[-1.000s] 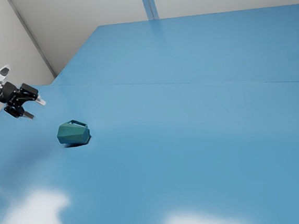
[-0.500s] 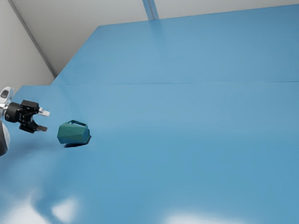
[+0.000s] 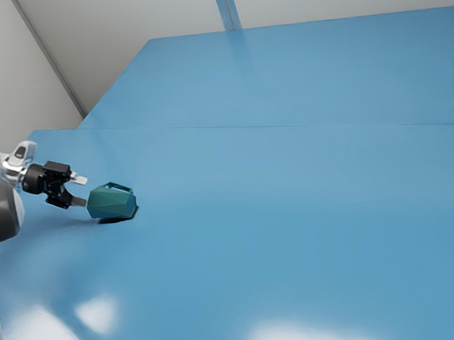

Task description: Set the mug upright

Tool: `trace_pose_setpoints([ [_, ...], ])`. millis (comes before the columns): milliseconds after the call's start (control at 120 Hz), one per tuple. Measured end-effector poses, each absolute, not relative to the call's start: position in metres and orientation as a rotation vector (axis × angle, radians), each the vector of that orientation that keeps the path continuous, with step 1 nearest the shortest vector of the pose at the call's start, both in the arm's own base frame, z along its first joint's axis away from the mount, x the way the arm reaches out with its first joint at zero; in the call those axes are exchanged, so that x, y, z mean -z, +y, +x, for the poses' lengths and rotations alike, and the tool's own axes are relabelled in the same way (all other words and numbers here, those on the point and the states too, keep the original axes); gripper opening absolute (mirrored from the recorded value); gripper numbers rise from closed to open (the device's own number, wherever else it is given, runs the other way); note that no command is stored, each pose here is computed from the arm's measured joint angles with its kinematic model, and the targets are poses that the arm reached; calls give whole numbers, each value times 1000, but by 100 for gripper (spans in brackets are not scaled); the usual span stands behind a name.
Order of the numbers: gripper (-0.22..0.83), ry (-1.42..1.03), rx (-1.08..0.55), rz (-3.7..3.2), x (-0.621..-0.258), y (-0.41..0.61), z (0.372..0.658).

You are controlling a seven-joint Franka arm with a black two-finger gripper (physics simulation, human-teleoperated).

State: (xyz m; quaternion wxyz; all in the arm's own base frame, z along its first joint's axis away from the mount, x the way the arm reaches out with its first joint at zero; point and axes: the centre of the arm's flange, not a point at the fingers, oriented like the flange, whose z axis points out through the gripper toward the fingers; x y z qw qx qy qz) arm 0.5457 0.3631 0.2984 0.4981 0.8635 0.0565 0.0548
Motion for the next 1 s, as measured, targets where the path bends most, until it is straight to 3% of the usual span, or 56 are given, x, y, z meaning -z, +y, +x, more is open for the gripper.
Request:
trace_pose_setpoints([
  [375,61,129,-200,2085,-300,367,552],
  [800,61,144,-189,2057,-270,350,566],
  [1000,44,132,-172,2045,-265,337,572],
])
